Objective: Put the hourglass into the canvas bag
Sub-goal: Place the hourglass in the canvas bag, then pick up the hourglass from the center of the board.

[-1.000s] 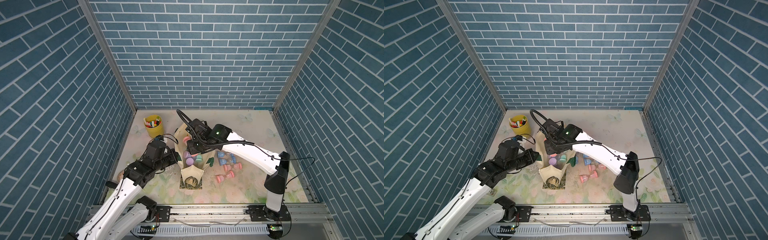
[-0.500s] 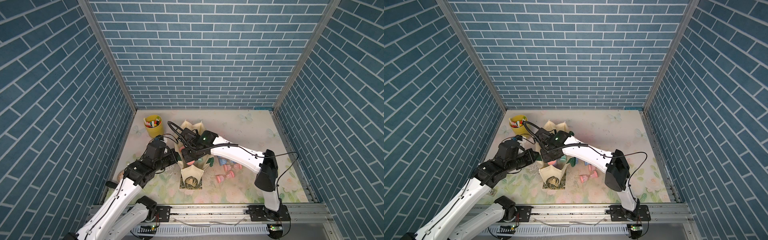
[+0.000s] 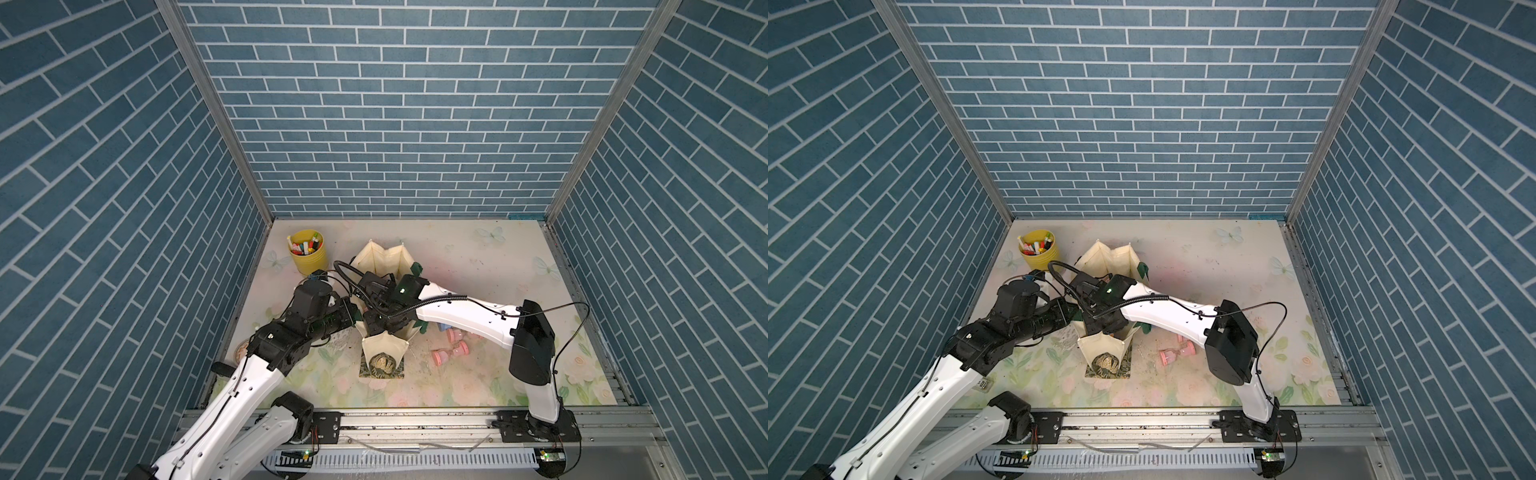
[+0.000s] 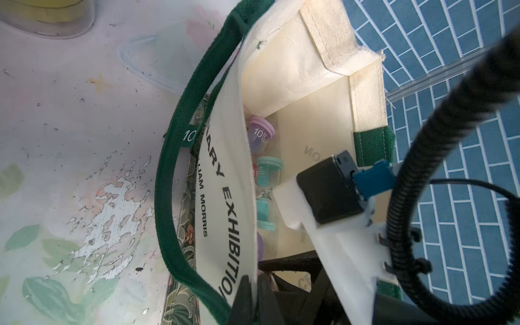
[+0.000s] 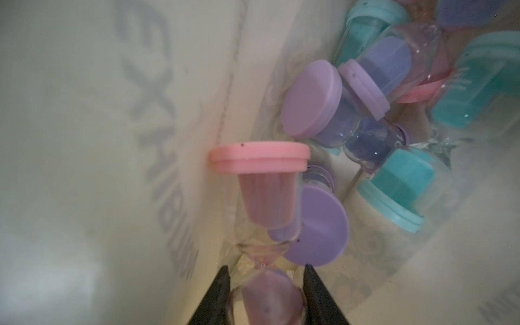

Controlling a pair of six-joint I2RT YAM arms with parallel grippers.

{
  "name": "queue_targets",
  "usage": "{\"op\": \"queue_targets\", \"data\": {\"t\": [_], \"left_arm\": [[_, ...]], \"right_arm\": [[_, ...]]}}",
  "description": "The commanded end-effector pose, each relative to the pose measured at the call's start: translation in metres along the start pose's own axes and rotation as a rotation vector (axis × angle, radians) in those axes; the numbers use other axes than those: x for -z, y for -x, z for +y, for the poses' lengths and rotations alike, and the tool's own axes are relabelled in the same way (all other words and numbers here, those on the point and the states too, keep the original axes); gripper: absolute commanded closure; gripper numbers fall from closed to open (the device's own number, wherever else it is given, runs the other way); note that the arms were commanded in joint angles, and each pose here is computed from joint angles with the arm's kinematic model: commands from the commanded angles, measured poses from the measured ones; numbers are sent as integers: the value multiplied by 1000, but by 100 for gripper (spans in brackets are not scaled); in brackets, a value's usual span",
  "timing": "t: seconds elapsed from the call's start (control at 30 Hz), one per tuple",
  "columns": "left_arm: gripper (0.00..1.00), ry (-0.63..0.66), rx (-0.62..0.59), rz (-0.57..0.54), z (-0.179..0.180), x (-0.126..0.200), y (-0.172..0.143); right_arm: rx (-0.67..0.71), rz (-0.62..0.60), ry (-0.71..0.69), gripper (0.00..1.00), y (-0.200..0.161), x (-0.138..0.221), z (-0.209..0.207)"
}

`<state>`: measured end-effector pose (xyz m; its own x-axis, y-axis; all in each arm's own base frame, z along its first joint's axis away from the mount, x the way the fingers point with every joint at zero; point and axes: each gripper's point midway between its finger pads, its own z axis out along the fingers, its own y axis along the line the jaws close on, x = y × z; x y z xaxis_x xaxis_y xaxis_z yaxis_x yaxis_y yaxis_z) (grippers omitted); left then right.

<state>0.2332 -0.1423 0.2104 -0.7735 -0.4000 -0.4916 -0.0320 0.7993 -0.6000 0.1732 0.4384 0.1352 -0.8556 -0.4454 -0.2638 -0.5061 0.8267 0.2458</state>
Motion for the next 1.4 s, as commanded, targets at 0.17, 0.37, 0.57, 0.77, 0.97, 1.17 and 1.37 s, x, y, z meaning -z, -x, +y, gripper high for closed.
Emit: {"op": "queue_targets", "data": {"t": [0.17, 0.37, 0.57, 0.77, 0.97, 1.17, 1.37], "left_arm": [[100, 14, -1, 10, 5, -1, -3], [100, 18, -2, 10, 6, -1, -3], [100, 18, -1, 13, 6, -3, -4], [100, 16, -3, 11, 5, -1, -3], [100, 18, -3, 12, 6, -2, -3], [100, 21, -4, 16, 6, -3, -4], [100, 17, -5, 11, 5, -3, -3]], "right_arm": [[-22, -98, -31, 51, 13, 44, -8], [-13, -155, -38, 39, 22, 71, -13], [-5, -202, -73, 35, 29, 96, -20], [-79, -315, -183, 40, 38, 137, -61], [-258, -395, -247, 53, 31, 167, -125], [-418, -395, -234, 55, 18, 172, -178], [-540, -297, -197, 57, 12, 134, -206]]}}
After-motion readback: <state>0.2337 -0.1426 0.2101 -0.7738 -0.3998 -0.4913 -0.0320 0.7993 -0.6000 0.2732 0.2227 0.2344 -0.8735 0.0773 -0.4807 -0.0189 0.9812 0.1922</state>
